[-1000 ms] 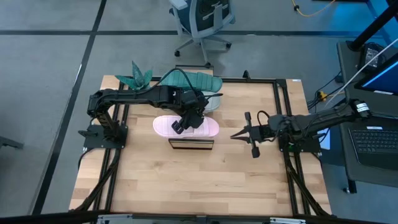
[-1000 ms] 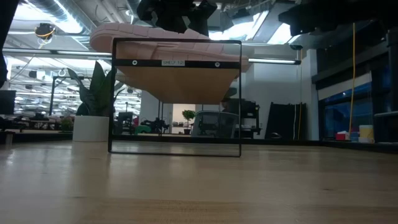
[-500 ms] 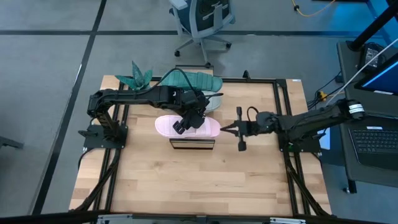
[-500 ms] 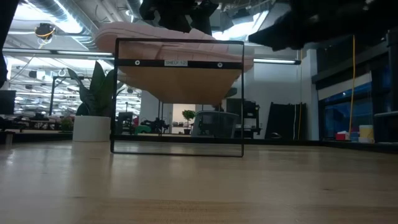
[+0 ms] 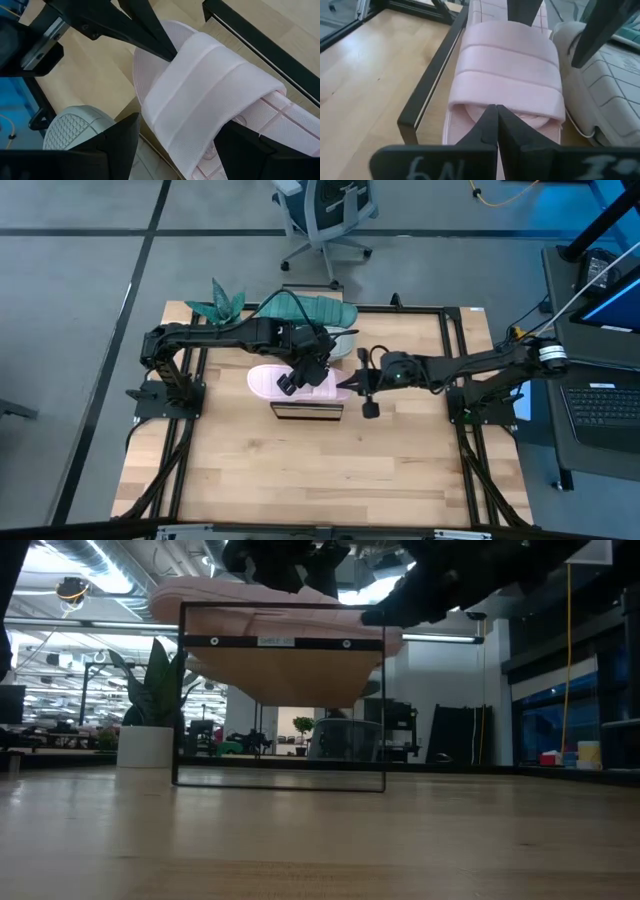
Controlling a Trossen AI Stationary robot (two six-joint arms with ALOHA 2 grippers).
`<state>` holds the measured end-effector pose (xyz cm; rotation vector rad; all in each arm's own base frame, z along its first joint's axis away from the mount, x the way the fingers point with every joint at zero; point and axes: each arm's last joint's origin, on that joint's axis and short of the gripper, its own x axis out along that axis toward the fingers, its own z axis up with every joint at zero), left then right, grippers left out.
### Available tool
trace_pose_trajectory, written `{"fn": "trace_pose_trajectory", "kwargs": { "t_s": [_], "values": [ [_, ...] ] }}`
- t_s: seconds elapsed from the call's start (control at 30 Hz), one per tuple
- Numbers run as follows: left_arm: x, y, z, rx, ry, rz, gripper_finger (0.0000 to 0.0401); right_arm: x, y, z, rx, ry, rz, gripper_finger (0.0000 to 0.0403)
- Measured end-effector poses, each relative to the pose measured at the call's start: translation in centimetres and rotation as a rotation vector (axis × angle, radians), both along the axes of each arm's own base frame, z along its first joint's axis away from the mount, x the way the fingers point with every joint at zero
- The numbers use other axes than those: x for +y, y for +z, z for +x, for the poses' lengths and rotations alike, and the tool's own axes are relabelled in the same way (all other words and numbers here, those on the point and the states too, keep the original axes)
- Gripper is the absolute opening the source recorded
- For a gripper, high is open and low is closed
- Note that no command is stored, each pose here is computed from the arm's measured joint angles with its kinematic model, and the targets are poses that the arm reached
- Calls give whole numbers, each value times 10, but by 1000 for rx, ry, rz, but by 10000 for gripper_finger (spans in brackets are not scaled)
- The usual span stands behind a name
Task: Pick and place slippers onto the shelf
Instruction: Put the pink pair of slippers on the shelf
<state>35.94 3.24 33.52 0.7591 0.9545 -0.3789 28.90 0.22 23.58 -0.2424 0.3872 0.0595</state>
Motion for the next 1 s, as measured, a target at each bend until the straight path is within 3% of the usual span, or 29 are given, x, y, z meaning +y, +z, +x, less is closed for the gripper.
{"fn": "trace_pose_trajectory", "kwargs": {
  "t_s": [0.4,1.0],
  "values": [
    [0,0,0,4,0,-1,238,1,-3,-1,83,0,87,0],
    [-11,-2,-5,68,57,65,237,1,-11,-5,170,-12,118,0]
  ]
}}
